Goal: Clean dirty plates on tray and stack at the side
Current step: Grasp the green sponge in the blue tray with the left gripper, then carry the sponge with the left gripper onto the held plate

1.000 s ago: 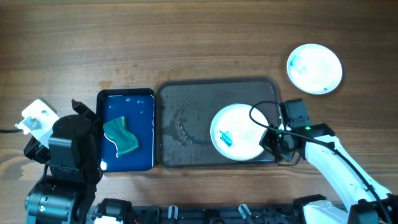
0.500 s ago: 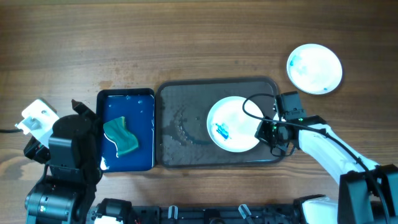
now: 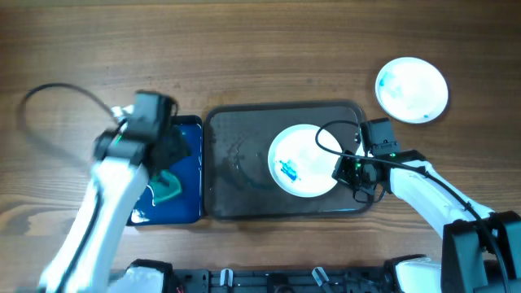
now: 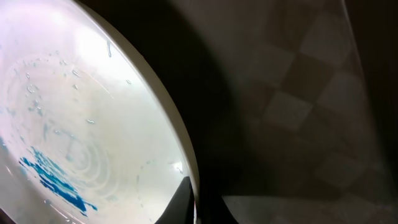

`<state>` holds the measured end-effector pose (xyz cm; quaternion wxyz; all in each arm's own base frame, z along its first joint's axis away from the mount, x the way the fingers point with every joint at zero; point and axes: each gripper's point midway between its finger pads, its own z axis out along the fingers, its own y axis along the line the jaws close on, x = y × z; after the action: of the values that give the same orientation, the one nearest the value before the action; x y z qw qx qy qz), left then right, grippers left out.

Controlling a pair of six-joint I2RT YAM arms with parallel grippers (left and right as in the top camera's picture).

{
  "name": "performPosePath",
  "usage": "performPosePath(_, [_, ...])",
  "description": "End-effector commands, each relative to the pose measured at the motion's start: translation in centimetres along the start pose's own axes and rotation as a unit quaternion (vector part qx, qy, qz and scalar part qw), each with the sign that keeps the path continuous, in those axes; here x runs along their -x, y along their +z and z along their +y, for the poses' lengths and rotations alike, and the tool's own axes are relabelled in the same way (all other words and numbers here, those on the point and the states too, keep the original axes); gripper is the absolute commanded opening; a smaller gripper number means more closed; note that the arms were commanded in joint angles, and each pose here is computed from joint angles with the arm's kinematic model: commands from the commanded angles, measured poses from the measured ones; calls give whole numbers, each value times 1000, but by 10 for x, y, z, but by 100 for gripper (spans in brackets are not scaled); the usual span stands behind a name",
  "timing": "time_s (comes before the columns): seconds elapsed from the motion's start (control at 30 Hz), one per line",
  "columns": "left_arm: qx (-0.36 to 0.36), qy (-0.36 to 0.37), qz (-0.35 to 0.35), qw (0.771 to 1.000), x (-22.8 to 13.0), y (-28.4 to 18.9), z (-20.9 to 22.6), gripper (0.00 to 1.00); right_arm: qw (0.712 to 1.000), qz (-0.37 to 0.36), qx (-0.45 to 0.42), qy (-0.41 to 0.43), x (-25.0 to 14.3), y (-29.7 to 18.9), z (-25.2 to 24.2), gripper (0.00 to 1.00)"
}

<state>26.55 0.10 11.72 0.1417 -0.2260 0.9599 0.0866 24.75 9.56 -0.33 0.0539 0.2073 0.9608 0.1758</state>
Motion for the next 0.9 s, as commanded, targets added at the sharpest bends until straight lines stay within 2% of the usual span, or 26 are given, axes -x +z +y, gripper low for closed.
performPosePath(0.0, [-33,9,177,984,-55,37,-31,100,998,29,-52,1,-18,16,-29,4])
performPosePath(0.07, [-27,10,226,974,-70,53,-37,100,998,29,-52,1,-18,16,-29,5])
performPosePath(0.1, [-28,7,248,968,-76,64,-43,82,998,32,-49,-5,-19,16,-28,5])
performPosePath(0.27, [-18,-71,187,980,-53,59,-42,83,998,38,-44,-10,-22,16,-27,5])
performPosePath(0.3, [0,-87,165,982,-46,57,-34,81,998,38,-44,-10,-21,16,-27,4])
performPosePath(0.33, [16,-100,153,983,-44,56,-28,72,998,37,-43,-11,-21,16,-26,5])
performPosePath(0.4, [55,-128,139,980,-43,53,-13,74,998,37,-42,-18,-21,16,-26,4])
performPosePath(0.5, [90,-173,133,972,-46,51,-2,70,998,38,-41,-24,-21,16,-25,4])
performPosePath(0.53, [97,-178,130,971,-45,51,1,71,998,38,-40,-24,-21,16,-25,4])
performPosePath(0.6, [108,-171,124,971,-45,51,6,85,998,38,-41,-24,-21,16,-25,4])
performPosePath(0.63, [117,-168,119,972,-43,50,9,88,998,38,-39,-27,-21,16,-25,4])
performPosePath(0.8, [136,-164,98,972,-46,63,19,95,998,38,-31,-38,-20,17,-22,4])
performPosePath(0.87, [133,-168,95,972,-49,70,20,95,998,36,-30,-39,-19,17,-21,4])
